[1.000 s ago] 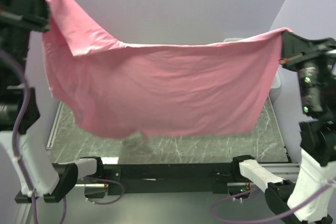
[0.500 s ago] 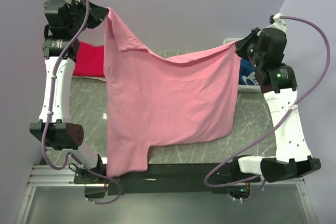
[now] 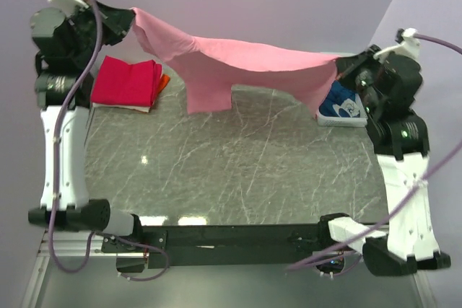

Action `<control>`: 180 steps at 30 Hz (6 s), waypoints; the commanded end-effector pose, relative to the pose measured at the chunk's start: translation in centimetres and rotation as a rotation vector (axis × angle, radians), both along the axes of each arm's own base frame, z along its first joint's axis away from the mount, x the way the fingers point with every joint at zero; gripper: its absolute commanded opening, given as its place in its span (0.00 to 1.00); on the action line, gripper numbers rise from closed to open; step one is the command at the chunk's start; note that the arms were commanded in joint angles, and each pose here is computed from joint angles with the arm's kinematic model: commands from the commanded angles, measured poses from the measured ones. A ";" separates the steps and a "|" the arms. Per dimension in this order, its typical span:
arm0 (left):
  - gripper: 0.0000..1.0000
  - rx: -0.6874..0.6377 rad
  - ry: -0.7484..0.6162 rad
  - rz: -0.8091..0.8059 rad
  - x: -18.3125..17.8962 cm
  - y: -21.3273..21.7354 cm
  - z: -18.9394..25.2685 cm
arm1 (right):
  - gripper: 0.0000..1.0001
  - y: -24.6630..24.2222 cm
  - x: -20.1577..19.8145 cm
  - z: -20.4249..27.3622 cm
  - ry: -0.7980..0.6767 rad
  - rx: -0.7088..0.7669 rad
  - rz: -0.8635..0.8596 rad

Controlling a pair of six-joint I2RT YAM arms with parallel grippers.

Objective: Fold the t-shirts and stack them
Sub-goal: Flatten the tshirt out

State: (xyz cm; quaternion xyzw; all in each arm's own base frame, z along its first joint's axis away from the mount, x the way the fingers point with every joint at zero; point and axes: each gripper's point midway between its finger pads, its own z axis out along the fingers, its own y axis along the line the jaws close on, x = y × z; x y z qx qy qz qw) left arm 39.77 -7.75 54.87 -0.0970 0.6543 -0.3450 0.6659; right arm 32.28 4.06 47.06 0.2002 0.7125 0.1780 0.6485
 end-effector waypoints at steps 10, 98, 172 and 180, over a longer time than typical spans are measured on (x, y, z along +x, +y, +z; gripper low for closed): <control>0.00 0.075 -0.342 0.445 -18.3 7.0 10.3 | 0.00 -3.9 -13.3 6.9 -0.280 -0.026 -0.110; 0.82 0.215 1.148 -0.077 9.2 -2.8 -53.1 | 0.53 5.2 8.3 -46.1 1.144 0.031 0.172; 0.83 0.212 1.013 -0.038 0.2 -1.3 -49.8 | 0.53 10.3 0.4 -44.6 1.110 -0.089 0.328; 0.82 0.246 1.082 -0.049 1.6 -1.1 -53.4 | 0.53 9.8 1.4 -45.8 1.182 -0.147 0.307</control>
